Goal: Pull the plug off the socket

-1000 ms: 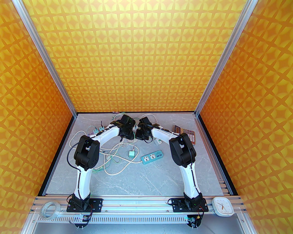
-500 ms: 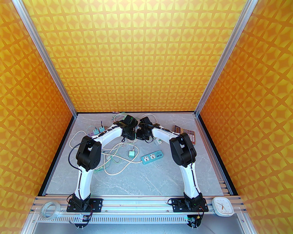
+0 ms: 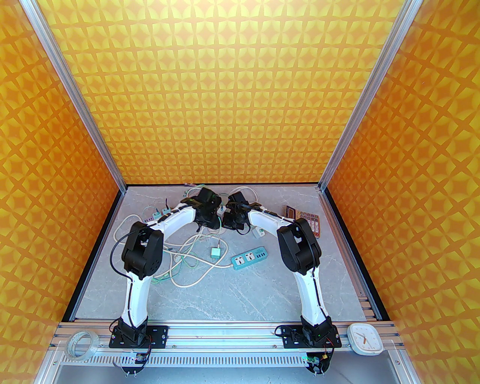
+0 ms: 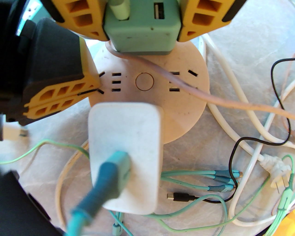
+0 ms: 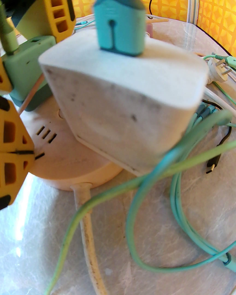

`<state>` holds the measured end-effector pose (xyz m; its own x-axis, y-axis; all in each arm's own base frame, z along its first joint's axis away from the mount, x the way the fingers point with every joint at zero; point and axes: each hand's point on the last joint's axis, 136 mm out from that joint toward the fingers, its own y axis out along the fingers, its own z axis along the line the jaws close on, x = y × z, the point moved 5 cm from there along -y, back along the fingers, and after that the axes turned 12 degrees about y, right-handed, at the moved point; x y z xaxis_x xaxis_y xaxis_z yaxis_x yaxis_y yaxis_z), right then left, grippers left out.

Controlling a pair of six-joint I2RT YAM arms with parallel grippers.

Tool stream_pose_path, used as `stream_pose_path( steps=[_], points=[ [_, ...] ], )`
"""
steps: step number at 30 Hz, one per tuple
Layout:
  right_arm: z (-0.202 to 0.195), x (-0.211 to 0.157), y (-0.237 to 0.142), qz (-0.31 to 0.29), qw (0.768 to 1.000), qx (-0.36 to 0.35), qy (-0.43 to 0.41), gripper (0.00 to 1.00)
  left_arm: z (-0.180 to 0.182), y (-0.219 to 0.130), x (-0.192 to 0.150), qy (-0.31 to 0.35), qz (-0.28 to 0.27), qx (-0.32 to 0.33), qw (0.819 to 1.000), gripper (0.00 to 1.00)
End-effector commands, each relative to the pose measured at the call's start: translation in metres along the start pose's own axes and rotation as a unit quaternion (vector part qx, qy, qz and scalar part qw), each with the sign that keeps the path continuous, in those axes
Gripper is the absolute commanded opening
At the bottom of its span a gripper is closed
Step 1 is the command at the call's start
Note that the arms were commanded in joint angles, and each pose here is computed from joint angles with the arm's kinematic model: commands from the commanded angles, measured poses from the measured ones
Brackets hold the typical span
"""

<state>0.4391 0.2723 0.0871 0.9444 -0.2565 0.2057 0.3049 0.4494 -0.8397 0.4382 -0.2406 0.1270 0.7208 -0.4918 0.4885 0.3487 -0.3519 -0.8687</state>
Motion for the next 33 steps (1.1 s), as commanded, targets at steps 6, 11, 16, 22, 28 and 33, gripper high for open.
stream_pose_path(
  steps=[6,11,16,22,28,33],
  points=[
    [-0.069,-0.052,0.042,0.093,0.986,-0.139,0.018,0.00,-0.016,-0.028,0.032,0.022,-0.051,0.006,0.998,0.00],
    [-0.068,-0.052,0.043,0.093,0.985,-0.142,0.016,0.00,-0.026,-0.012,0.026,0.082,-0.010,0.073,0.994,0.00],
    [-0.068,-0.052,0.042,0.093,0.985,-0.142,0.015,0.00,-0.025,-0.014,0.027,0.083,-0.013,0.086,0.993,0.00],
    [-0.068,-0.052,0.042,0.092,0.985,-0.143,0.015,0.00,-0.023,-0.026,0.032,0.067,-0.031,0.073,0.995,0.00],
    [-0.068,-0.053,0.042,0.092,0.985,-0.142,0.015,0.00,-0.019,-0.062,0.042,0.032,-0.078,0.050,0.995,0.00],
    [-0.066,-0.054,0.043,0.095,0.987,-0.132,0.016,0.00,-0.004,-0.096,0.044,-0.026,-0.120,0.048,0.991,0.00]
  ],
)
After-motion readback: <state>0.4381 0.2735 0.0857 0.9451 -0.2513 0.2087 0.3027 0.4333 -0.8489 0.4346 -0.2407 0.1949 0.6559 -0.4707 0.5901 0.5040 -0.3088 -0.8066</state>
